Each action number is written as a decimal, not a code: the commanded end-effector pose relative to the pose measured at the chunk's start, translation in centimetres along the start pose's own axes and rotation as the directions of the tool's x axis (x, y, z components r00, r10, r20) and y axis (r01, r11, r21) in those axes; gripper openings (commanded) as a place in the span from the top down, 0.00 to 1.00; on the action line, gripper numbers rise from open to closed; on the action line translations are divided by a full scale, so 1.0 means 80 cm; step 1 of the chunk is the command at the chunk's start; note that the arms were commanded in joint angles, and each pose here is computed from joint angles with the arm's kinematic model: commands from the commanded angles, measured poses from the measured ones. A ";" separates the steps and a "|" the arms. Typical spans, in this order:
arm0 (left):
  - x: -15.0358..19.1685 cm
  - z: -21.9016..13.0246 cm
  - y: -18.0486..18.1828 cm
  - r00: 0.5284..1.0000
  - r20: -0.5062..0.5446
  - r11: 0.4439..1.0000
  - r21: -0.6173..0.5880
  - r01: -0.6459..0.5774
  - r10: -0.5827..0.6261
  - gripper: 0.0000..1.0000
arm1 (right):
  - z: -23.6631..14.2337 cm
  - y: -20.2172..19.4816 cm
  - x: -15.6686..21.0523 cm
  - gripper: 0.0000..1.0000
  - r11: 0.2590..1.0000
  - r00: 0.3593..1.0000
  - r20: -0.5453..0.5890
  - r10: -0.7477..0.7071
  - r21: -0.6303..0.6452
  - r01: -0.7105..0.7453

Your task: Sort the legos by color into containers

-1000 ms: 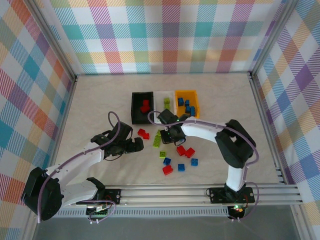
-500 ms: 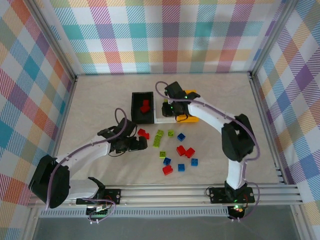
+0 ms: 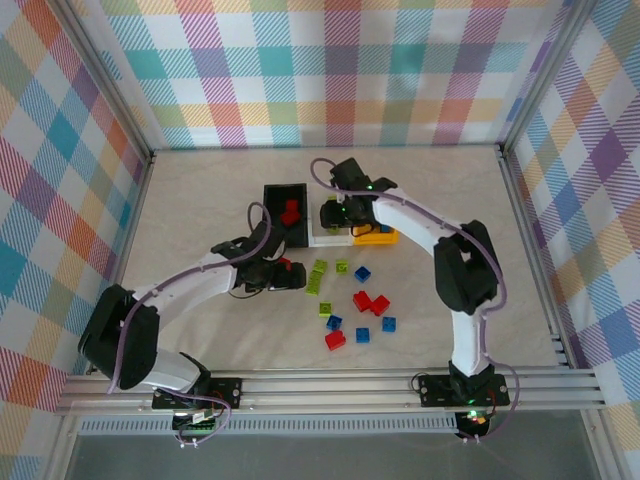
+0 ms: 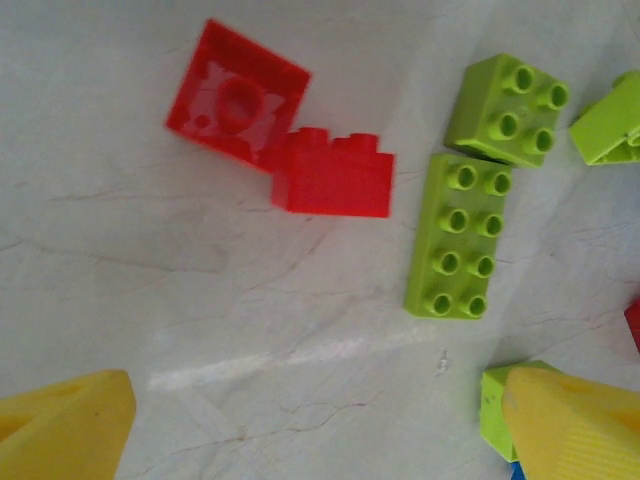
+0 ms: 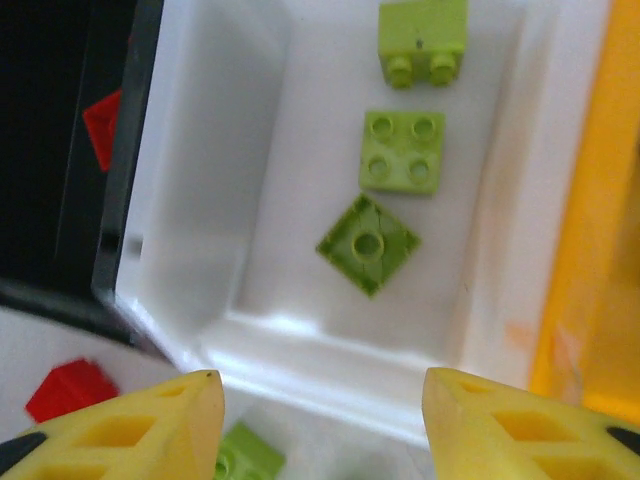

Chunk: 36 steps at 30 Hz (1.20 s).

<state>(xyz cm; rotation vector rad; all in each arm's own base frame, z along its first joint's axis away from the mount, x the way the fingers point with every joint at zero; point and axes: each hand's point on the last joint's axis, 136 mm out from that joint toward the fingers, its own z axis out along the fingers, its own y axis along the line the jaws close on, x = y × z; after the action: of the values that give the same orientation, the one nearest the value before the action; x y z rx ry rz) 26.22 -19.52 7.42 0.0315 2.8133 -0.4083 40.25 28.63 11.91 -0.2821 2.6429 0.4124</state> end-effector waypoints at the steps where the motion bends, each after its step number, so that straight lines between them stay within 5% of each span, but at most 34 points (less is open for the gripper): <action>1: 0.003 0.008 -0.018 0.994 -0.053 0.995 -0.019 -0.100 0.099 0.09 | -0.038 0.002 0.009 0.44 0.999 0.999 0.045 0.011 -0.034 -0.009; 12: 0.006 0.064 -0.050 0.939 -0.176 0.931 -0.168 -0.323 0.294 0.27 | -0.087 -0.036 0.076 0.43 0.999 0.996 0.073 0.048 -0.002 -0.047; 23: 0.007 0.101 -0.041 0.914 -0.238 0.888 -0.253 -0.385 0.328 0.50 | -0.122 -0.049 0.074 0.43 0.998 0.987 0.148 0.068 -0.016 -0.067; 36: 0.013 0.071 -0.049 0.935 -0.180 0.914 -0.219 -0.342 0.307 0.77 | -0.119 -0.053 0.070 0.43 0.996 0.984 0.152 0.088 -0.019 -0.086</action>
<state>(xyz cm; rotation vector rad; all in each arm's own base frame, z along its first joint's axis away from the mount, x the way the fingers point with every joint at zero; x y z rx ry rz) 27.92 -26.28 2.17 0.5088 2.8818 -0.0067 32.23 20.91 16.39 -0.1640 2.5250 0.4559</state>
